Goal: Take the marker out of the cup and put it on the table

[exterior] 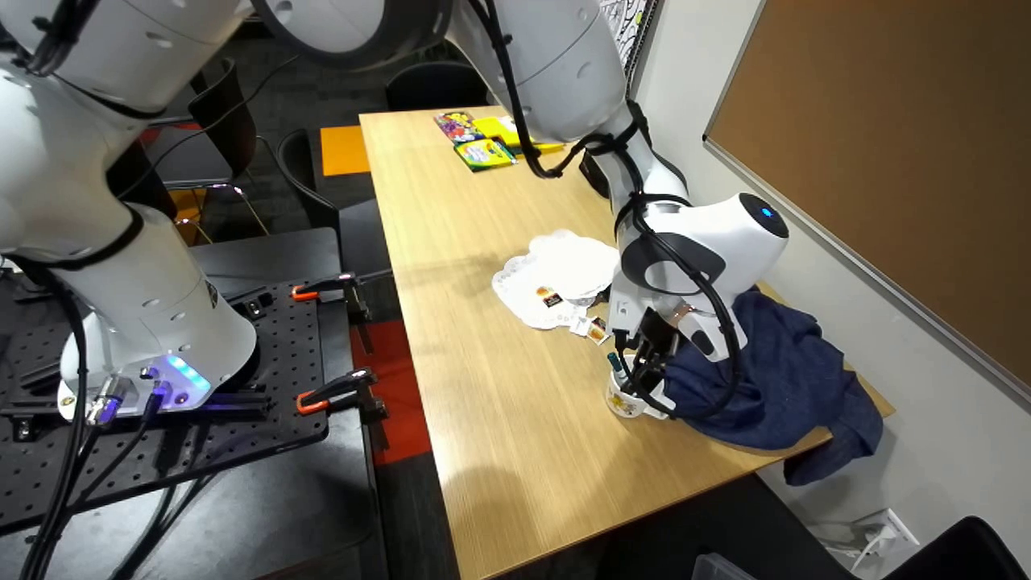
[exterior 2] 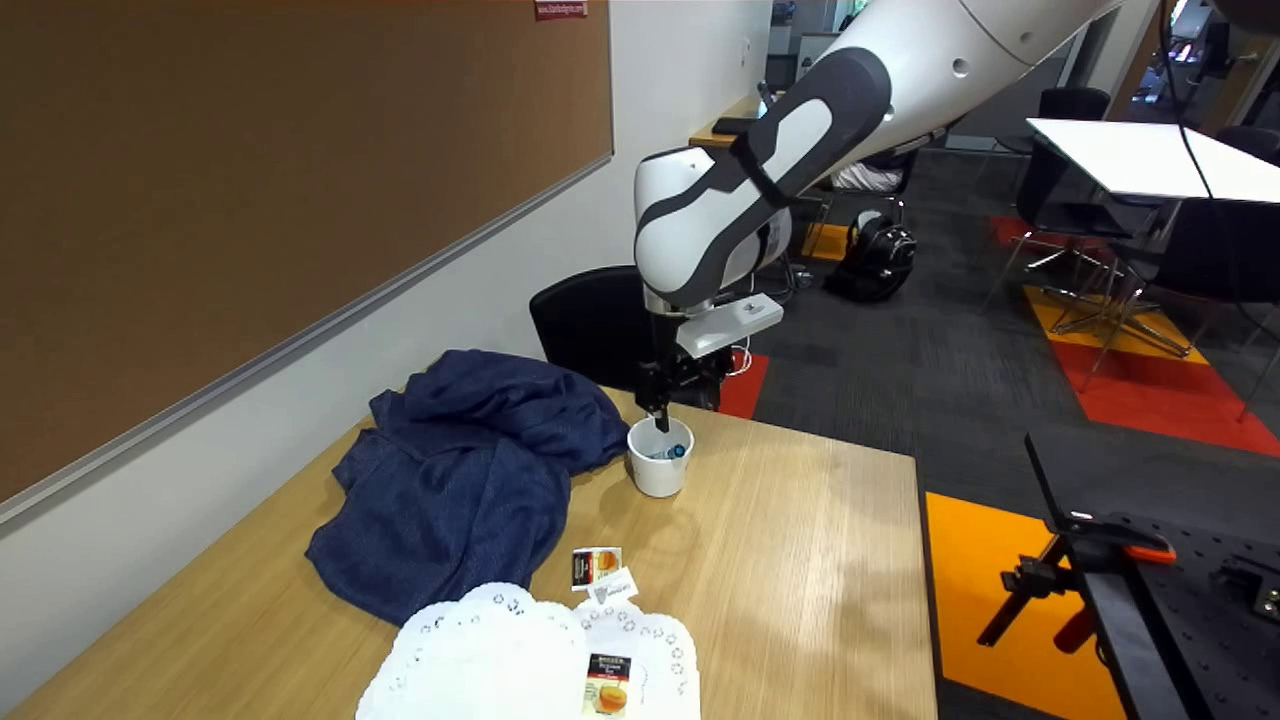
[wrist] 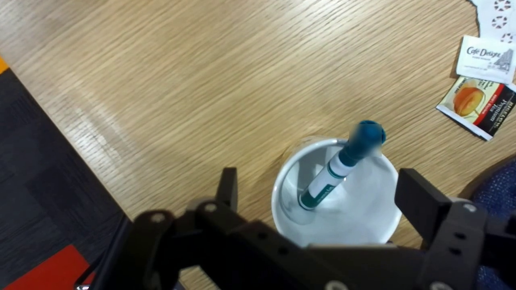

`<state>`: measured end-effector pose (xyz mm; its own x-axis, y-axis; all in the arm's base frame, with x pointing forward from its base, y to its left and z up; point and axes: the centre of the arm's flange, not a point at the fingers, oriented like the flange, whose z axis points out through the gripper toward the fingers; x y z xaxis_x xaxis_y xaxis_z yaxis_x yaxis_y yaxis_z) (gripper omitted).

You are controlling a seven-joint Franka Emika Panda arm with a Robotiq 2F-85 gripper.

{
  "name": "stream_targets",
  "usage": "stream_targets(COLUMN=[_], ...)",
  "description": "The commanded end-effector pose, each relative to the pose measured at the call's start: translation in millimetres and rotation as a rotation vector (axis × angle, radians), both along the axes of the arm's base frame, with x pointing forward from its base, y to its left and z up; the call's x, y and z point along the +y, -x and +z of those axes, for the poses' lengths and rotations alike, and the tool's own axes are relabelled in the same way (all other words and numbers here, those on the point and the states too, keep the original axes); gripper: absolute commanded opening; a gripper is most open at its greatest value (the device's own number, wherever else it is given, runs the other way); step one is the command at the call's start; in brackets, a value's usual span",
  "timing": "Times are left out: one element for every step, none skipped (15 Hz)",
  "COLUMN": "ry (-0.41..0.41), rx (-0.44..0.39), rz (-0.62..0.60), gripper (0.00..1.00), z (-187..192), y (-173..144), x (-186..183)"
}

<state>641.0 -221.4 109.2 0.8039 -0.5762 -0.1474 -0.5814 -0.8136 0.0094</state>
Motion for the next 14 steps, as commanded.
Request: stream_targets(ry=[0.004, 0.001, -0.004, -0.007, -0.011, -0.016, -0.019, -0.022, -0.029, -0.03, -0.033, -0.036, -0.038, -0.043], rx=[-0.008, -0.008, -0.011, -0.011, -0.01, -0.006, -0.003, -0.002, -0.002, 0.001, 0.003, 0.006, 0.01, 0.01], rz=[-0.06, -0.069, -0.084, -0.092, -0.105, -0.115, -0.127, -0.136, -0.143, -0.156, -0.162, -0.172, -0.18, -0.184], gripper=[1.0, 0.99, 0.88, 0.81, 0.75, 0.65, 0.58, 0.49, 0.42, 0.4, 0.37, 0.33, 0.28, 0.31], z=[2.9, 2.1, 2.2, 2.3, 2.4, 0.9, -1.2, -3.7, -6.6, -10.4, -13.4, -17.7, -22.0, -26.0], y=[-6.2, -7.9, -9.0, -10.0, -11.1, -12.8, -14.4, -16.7, -18.6, -21.1, -23.1, -25.7, -27.5, -29.4], x=[0.3, 0.8, 1.1, 1.4, 1.9, 2.0, 2.1, 2.4, 2.3, 2.2, 2.3, 2.1, 2.2, 2.5])
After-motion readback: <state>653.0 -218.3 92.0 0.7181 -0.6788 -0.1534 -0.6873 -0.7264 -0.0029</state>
